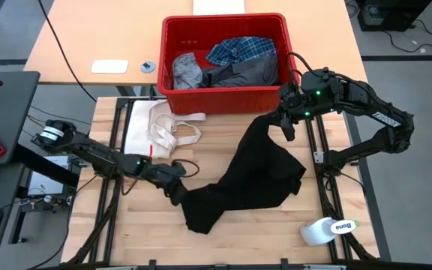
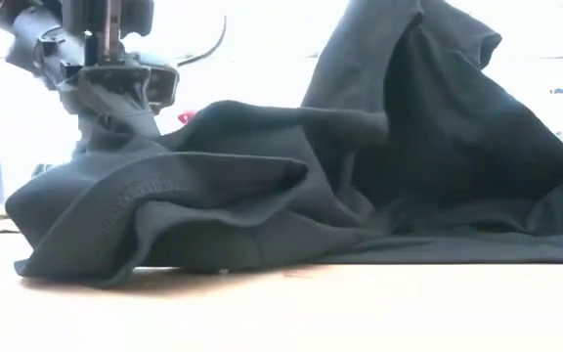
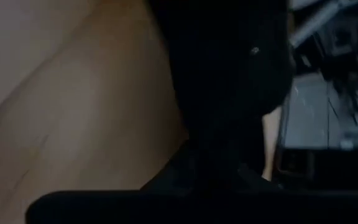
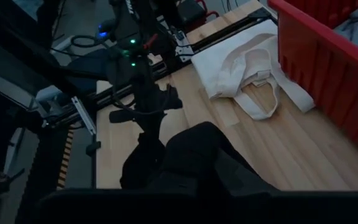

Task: Fold Laundry from Bin
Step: Fold the black shirt

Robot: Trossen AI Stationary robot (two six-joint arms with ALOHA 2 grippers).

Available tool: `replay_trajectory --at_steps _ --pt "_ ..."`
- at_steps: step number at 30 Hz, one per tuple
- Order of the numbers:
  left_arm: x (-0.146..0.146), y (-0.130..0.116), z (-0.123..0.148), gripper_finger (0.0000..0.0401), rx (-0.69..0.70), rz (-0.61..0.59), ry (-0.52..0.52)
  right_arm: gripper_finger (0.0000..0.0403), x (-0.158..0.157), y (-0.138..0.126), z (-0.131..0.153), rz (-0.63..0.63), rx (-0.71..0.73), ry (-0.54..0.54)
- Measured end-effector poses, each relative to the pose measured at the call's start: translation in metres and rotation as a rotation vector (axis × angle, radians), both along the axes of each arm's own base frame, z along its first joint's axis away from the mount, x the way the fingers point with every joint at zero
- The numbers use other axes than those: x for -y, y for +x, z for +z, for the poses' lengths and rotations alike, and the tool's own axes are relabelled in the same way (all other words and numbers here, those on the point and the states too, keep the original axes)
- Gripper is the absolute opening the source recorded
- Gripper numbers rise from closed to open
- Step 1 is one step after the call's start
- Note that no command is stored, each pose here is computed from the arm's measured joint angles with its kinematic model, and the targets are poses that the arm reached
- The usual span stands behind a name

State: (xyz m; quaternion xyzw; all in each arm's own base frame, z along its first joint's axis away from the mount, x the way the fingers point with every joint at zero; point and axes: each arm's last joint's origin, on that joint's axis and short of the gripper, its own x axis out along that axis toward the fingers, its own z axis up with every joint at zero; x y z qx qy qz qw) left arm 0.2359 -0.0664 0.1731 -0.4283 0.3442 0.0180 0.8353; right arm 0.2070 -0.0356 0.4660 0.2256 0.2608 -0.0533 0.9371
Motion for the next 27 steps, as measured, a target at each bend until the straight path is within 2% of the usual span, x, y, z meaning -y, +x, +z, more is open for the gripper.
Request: replay_trajectory --at_steps 5,11,15,18,22,27 --pt "0.002 0.001 0.004 0.0057 0.019 0.069 0.002 0.0013 0.001 0.003 -0.001 0.000 -0.004 -0.001" --pt "0.001 0.009 0.016 0.0132 0.055 0.070 0.040 0.0013 0.001 0.004 -0.002 0.000 -0.005 -0.001" --pt "-0.007 0.010 0.016 0.0182 0.015 0.102 0.095 0.0013 0.001 0.005 -0.002 0.000 -0.007 -0.001" --pt "-0.007 0.016 0.028 0.0196 0.065 0.147 0.157 0.0013 0.001 0.006 -0.002 0.000 -0.005 -0.001" --pt "0.010 0.028 0.059 0.0185 0.129 0.151 0.316 0.0013 0.001 0.006 -0.002 0.000 -0.003 -0.002" --pt "0.045 0.035 0.077 0.0156 -0.006 0.108 0.672 0.0013 0.001 0.006 -0.002 0.004 -0.002 -0.009"
